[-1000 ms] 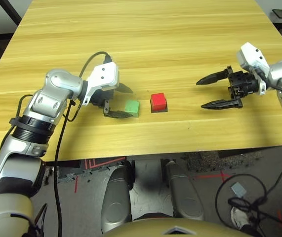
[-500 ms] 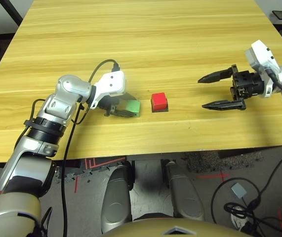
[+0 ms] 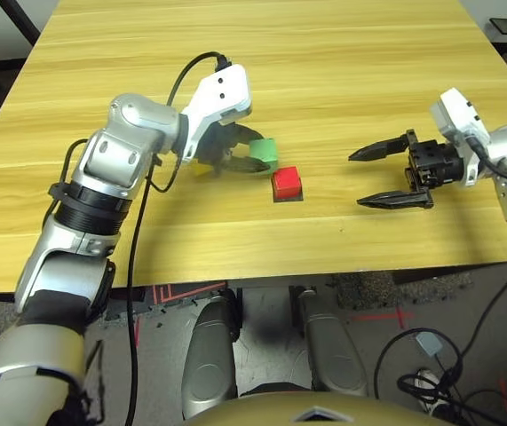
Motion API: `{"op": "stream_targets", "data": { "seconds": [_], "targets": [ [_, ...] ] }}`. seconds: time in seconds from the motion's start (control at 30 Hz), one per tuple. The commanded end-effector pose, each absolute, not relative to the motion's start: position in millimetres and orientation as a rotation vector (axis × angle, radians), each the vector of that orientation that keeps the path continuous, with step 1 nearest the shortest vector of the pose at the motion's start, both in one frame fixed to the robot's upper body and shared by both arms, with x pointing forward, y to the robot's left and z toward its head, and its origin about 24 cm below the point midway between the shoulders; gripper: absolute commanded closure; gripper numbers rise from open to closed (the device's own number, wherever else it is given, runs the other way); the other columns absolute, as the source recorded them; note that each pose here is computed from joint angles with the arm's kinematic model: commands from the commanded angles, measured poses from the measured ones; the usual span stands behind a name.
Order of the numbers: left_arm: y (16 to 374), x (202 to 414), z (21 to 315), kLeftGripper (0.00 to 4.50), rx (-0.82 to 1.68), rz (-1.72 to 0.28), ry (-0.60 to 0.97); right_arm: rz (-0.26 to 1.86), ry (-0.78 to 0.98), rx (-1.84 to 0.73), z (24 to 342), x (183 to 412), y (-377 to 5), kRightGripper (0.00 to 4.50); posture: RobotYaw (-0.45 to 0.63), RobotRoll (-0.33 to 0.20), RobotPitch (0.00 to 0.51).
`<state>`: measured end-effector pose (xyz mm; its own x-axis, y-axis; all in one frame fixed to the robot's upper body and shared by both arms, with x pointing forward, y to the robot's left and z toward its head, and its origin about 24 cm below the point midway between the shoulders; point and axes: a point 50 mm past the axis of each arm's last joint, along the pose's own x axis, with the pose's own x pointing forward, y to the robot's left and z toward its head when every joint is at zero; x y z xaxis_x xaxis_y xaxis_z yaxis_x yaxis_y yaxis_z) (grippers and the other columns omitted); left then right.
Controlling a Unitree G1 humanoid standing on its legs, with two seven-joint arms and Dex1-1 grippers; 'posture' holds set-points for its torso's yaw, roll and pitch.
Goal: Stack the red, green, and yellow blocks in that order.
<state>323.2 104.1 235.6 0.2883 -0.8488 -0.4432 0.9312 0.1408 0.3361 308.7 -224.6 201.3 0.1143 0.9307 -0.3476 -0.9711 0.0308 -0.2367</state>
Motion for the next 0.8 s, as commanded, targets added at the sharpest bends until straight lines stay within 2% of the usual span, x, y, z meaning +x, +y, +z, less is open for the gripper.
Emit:
{"op": "stream_targets", "data": {
  "seconds": [0.03,0.3,0.8],
  "targets": [
    [95,318,236,2.45,0.608,-1.298,0.178,1.459,0.089,-0.481,203,305,-226,0.00,0.03,0.032,0.245],
    [79,311,227,2.45,0.558,-1.299,0.230,1.441,0.091,-0.472,199,301,-227,0.00,0.01,0.040,0.254],
    [75,307,217,2.45,0.575,-1.338,0.241,1.422,0.091,-0.458,197,299,-228,0.00,-0.01,0.042,0.265]
  ]
}}
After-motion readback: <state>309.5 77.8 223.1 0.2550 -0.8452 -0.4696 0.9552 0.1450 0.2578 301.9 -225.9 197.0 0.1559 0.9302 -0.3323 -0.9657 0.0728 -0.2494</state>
